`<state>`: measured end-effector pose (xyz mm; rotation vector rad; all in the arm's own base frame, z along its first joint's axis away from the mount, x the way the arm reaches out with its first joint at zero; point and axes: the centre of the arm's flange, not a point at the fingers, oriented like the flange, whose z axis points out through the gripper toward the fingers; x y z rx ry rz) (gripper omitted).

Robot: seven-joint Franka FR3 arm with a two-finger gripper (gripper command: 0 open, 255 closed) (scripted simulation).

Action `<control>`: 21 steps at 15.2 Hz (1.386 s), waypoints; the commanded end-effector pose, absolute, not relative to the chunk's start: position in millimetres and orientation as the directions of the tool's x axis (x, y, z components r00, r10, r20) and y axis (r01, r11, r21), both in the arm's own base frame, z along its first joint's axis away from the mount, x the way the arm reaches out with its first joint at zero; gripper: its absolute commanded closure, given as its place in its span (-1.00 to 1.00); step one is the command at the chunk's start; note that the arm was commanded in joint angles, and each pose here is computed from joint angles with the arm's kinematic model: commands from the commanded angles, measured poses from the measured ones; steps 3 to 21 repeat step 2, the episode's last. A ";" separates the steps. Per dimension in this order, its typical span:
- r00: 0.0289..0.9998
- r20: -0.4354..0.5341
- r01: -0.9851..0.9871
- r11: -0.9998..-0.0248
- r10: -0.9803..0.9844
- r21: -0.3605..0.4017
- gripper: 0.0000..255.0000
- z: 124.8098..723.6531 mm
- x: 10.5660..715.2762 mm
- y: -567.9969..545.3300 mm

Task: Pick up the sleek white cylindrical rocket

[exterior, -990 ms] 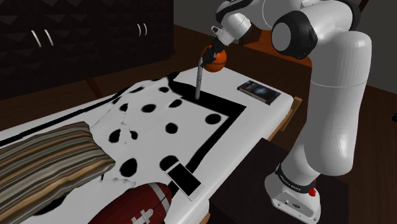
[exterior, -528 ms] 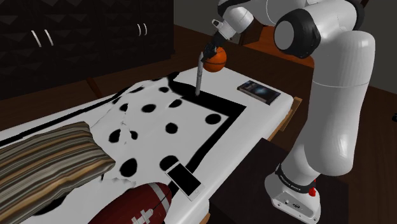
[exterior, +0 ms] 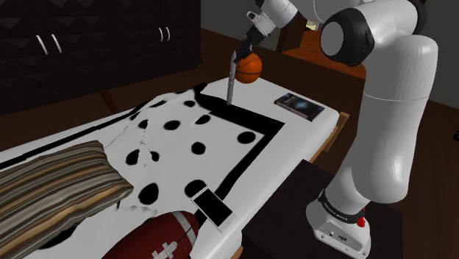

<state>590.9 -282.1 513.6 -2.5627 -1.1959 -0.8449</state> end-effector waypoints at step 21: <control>0.512 0.569 0.751 -0.657 0.643 0.066 1.00 519.5 590.9 -281.0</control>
